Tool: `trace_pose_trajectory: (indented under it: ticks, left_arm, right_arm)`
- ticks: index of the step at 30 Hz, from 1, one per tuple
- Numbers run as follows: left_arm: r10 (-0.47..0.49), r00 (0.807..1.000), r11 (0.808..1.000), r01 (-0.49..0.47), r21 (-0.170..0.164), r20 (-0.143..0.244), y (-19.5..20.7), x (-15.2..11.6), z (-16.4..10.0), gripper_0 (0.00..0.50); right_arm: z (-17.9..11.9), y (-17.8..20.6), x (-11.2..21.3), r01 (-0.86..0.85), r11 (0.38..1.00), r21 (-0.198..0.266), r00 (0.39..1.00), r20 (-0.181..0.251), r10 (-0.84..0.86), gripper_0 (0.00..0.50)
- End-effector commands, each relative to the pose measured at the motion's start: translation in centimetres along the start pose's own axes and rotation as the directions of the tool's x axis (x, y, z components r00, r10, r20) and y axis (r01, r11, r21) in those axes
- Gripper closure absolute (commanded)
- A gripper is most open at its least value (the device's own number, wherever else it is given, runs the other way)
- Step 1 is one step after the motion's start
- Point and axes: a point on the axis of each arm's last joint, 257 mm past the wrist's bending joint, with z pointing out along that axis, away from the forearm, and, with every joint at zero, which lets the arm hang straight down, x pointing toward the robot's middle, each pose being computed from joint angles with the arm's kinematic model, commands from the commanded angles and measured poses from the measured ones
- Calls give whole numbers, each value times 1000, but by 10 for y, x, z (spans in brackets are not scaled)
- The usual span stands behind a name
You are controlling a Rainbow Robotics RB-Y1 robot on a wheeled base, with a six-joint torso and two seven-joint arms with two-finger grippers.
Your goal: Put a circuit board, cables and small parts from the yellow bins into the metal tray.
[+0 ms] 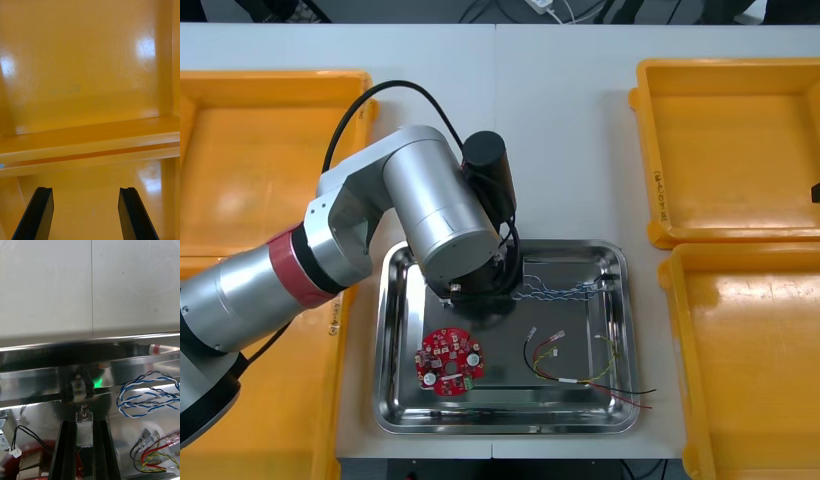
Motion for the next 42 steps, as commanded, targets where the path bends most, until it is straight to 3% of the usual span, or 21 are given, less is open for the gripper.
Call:
trace_pose_trajectory:
  ticks: [1,23,26,27,28,42]
  left_arm:
    - [-41,999,999,41,-12,6,8,3,6,500]
    - [-39,999,999,39,-38,0,25,4,10,496]
    - [-41,999,998,41,-39,1,27,4,10,139]
    - [-41,999,998,41,-38,-1,27,4,10,55]
    - [-41,999,998,41,-39,1,27,4,10,7]
    - [-49,999,998,49,-31,4,26,2,8,0]
  right_arm:
    - [-21,-14,-11,-25,999,31,999,47,24,0]
    - [-21,-14,-11,-25,999,31,999,47,24,0]
    - [-21,-14,-11,-25,999,31,999,47,24,0]
    - [-21,-14,-11,-25,999,31,999,47,24,0]
    - [-21,-14,-11,-25,999,31,999,47,24,0]
    - [-21,-14,-11,-25,999,31,999,47,24,0]
